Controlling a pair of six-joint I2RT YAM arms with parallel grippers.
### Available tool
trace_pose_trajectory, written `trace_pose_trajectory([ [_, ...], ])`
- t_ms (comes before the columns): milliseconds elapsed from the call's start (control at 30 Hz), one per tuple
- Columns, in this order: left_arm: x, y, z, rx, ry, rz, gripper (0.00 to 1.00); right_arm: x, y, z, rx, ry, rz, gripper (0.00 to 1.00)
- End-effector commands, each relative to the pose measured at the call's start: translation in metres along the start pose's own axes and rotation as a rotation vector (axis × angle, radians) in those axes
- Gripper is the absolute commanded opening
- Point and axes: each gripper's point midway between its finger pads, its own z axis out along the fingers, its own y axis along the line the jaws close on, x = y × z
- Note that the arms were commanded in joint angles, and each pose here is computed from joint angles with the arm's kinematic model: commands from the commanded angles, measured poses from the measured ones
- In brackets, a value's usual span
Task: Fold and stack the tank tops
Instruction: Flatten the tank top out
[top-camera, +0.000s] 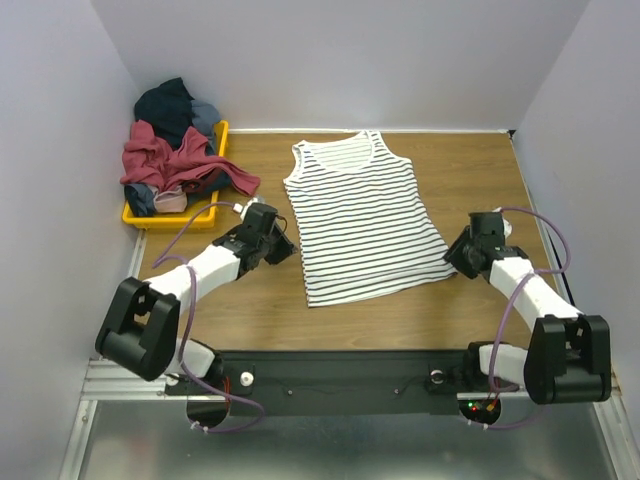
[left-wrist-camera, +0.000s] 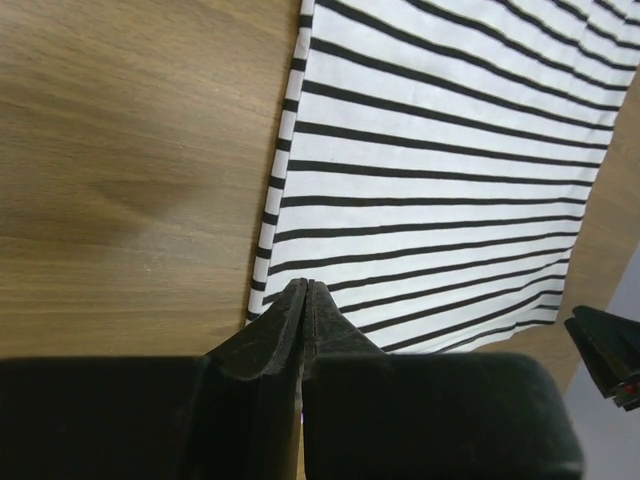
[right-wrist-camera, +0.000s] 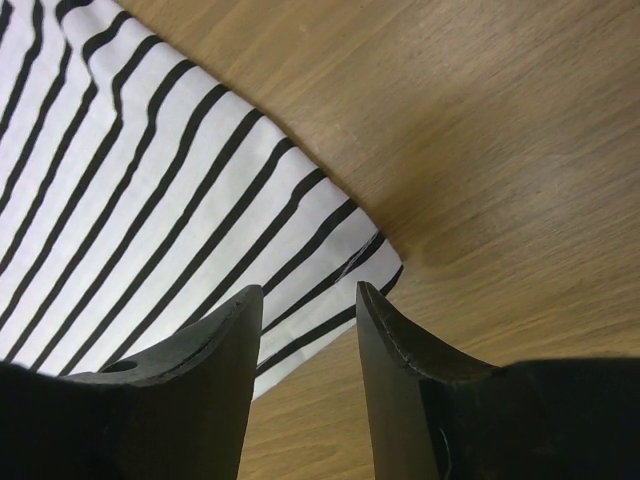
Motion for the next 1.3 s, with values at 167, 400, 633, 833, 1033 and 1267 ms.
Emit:
trace_pose_trajectory([
  [167,-0.030,-0.018,0.014,0.071,-0.024,-0.020,0.13,-0.007,-0.027,0.028,0.153,-0.070,0.032,0.48],
  [400,-0.076,-0.024,0.014,0.080,-0.115,-0.044,0.22,-0.048,-0.019,0.016,0.136,-0.174,0.020,0.47],
  [633,-0.117,-0.048,0.050,0.101,-0.137,0.005,0.27,-0.005,0.088,-0.022,-0.070,-0.146,-0.202,0.47],
  [833,-0.149,-0.064,0.096,0.049,-0.142,0.072,0.37,0.096,0.161,-0.032,-0.179,-0.048,-0.416,0.46],
  [1033,-0.175,-0.043,0.118,-0.112,-0.185,0.146,0.46,0.193,0.215,-0.059,-0.301,0.019,-0.614,0.46],
  [1267,-0.186,-0.020,0.131,-0.225,-0.206,0.193,0.46,0.260,0.242,-0.069,-0.358,0.059,-0.747,0.46],
])
